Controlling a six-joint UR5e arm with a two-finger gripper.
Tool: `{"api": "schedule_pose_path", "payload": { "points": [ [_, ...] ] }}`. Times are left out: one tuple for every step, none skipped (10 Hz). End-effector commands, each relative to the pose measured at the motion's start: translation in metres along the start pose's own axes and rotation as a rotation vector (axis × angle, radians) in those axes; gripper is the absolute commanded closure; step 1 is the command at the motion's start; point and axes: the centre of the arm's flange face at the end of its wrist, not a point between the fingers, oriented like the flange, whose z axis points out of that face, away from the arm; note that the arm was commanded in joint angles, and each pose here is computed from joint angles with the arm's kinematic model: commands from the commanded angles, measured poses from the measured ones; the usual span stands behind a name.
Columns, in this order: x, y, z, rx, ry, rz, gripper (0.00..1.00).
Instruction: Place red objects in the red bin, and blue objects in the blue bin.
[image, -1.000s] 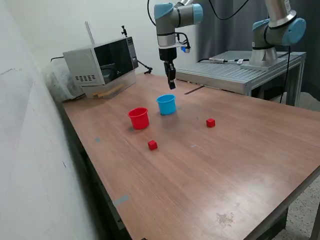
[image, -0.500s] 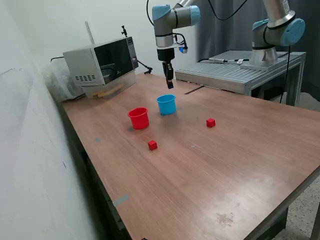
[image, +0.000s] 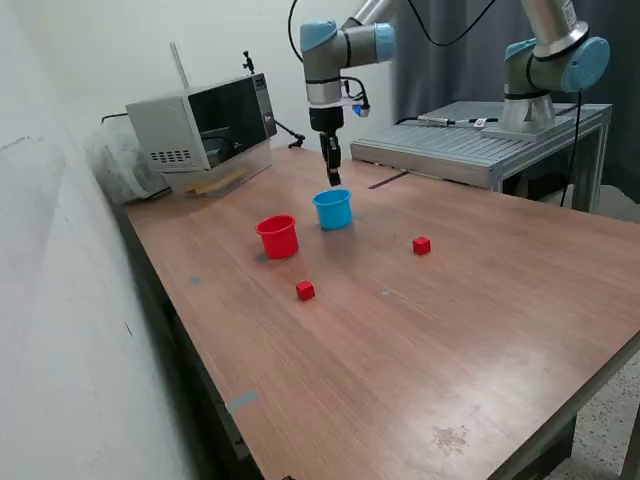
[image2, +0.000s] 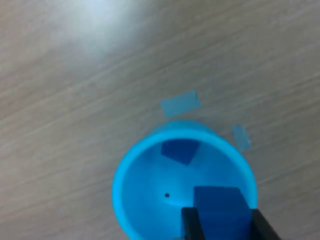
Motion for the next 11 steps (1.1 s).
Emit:
{"api": "schedule_pose_path", "payload": {
  "points": [
    [-0.001,0.010,0.003,-0.011,0.001,0.005,1.00],
    [-0.003,0.010,0.003,-0.011,0.000,0.007,1.00],
    [-0.009,0.012,0.005,-0.009,-0.002,0.017,1.00],
    [-0.018,0.014,0.006,-0.006,-0.003,0.031,1.00],
    [-0.025,0.016,0.007,-0.006,-0.004,0.043,0.00],
    [-0.025,0.015,0.008,-0.003,-0.004,0.043,0.00],
    [-0.030,0.017,0.009,-0.002,-0.005,0.051,0.00],
    [-0.030,0.017,0.008,-0.003,-0.005,0.051,0.00],
    [-0.030,0.016,0.008,0.000,-0.005,0.040,0.00],
    [-0.026,0.014,0.004,-0.001,-0.005,-0.019,0.00],
    [-0.016,0.007,-0.012,-0.010,-0.001,-0.071,0.00]
  ]
}}
